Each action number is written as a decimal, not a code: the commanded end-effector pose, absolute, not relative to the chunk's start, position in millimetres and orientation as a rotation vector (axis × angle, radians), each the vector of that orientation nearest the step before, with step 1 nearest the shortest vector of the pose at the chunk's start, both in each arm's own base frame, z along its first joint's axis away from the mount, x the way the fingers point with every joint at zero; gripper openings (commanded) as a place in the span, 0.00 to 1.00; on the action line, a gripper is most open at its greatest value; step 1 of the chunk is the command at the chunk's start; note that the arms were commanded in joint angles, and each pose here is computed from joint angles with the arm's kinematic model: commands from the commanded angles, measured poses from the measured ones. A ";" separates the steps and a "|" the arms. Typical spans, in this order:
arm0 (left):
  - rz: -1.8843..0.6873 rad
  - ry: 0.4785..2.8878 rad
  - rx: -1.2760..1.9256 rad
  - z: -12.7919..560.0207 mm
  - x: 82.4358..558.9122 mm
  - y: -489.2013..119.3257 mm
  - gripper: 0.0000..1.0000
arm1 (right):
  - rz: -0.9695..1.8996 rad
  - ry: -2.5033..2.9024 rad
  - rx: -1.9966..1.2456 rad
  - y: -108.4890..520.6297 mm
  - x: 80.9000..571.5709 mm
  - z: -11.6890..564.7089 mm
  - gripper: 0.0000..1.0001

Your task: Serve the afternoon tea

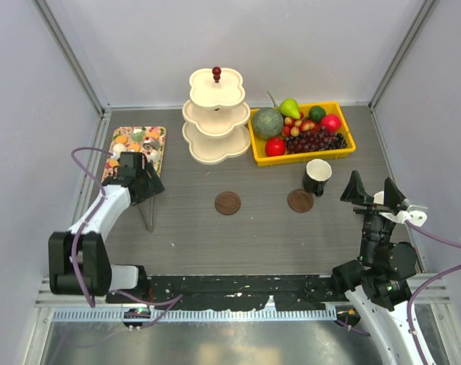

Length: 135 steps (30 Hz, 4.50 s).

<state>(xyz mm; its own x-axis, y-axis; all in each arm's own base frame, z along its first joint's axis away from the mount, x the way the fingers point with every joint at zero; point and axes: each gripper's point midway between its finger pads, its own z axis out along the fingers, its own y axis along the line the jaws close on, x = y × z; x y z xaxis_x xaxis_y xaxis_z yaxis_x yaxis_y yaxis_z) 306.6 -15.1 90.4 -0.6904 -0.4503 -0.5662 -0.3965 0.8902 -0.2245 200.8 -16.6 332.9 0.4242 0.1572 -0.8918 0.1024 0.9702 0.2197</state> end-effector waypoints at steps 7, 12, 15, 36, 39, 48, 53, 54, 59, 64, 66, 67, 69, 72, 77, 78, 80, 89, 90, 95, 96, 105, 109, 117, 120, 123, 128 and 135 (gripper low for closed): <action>-0.087 2.467 -0.594 58.4 344.2 -15.1 0.59 | 0.038 1.092 0.273 -20.6 194.4 342.9 0.95; -0.099 2.495 -0.583 48.6 336.8 -18.2 0.46 | 0.035 1.093 0.273 -20.8 194.6 342.4 0.95; -0.103 2.508 -0.573 45.1 333.0 -20.0 0.41 | 0.032 1.095 0.275 -21.2 195.1 341.7 0.95; -0.132 2.504 -0.454 77.3 320.9 -35.2 0.00 | 0.044 1.095 0.267 -18.6 196.1 341.8 0.96; -0.146 2.484 -0.425 94.3 319.0 -39.8 0.00 | 0.046 1.103 0.262 -17.0 197.9 340.9 0.95; -0.223 2.468 -0.142 144.0 310.4 -86.0 0.00 | 0.172 1.270 0.221 12.6 218.4 330.6 0.95; -0.375 2.462 0.152 169.4 294.4 -150.9 0.00 | 0.345 1.469 0.108 61.2 242.0 313.0 0.95; -0.402 2.453 0.212 174.8 290.3 -163.5 0.00 | 0.376 1.481 0.095 67.8 243.5 314.4 0.95; -0.532 2.421 0.449 190.8 268.7 -216.4 0.00 | 0.535 1.604 0.048 104.7 259.0 301.3 0.96; -0.613 2.360 0.636 203.5 250.0 -262.9 0.00 | 0.791 1.651 0.056 144.1 263.7 297.8 0.95; -0.645 2.335 0.683 208.7 243.7 -279.3 0.00 | 0.891 1.680 0.049 159.9 264.4 291.6 0.95; -0.662 2.319 0.701 212.1 242.0 -287.2 0.00 | 0.945 1.659 0.030 168.5 266.2 295.6 0.95; -0.700 2.295 0.746 215.9 234.2 -303.7 0.00 | 1.037 1.670 0.033 180.9 266.4 289.1 0.95; -0.736 2.263 0.807 221.7 224.1 -325.0 0.00 | 1.173 1.675 0.066 195.3 265.4 282.7 0.95; -0.764 2.250 0.875 222.3 211.5 -344.8 0.00 | 1.259 1.676 0.106 205.7 267.3 273.8 0.95; -0.767 2.247 0.884 222.7 210.1 -347.0 0.00 | 1.268 1.690 0.112 207.8 268.0 268.7 0.95; -0.779 2.240 0.903 225.0 206.3 -351.9 0.00 | 1.287 1.700 0.127 211.2 268.3 263.1 0.96; -0.783 2.217 0.937 231.4 201.1 -360.1 0.00 | 1.326 1.720 0.143 216.3 269.3 253.6 0.82; -0.783 2.213 0.938 231.8 201.0 -360.4 0.00 | 1.334 1.721 0.141 217.6 268.6 253.4 0.78; -0.791 2.193 0.953 235.2 200.1 -361.3 0.00 | 1.371 1.706 0.152 218.9 266.2 250.7 0.59; -0.789 2.187 0.951 236.6 200.6 -360.9 0.00 | 1.375 1.703 0.154 219.0 265.5 251.0 0.54; -0.798 2.166 0.910 238.6 202.3 -359.7 0.24 | 1.365 1.699 0.144 218.5 265.6 253.8 0.34; -0.811 2.127 0.878 243.9 204.0 -358.6 0.47 | 1.375 1.705 0.152 219.3 264.9 251.7 0.30; -0.752 1.969 0.777 263.2 215.3 -336.7 0.86 | 1.346 1.717 0.202 213.2 266.8 247.8 0.24; -0.698 1.864 0.725 266.8 221.1 -318.1 0.99 | 1.340 1.721 0.199 212.7 267.4 250.6 0.23; -0.676 1.743 0.748 269.3 219.5 -305.8 0.99 | 1.338 1.723 0.205 211.3 268.5 252.3 0.23; -0.620 1.626 0.788 255.4 215.2 -287.7 0.99 | 1.328 1.730 0.217 209.6 267.5 249.8 0.22; -0.709 1.598 0.838 243.9 205.0 -302.3 0.99 | 1.315 1.734 0.231 208.3 270.7 251.0 0.22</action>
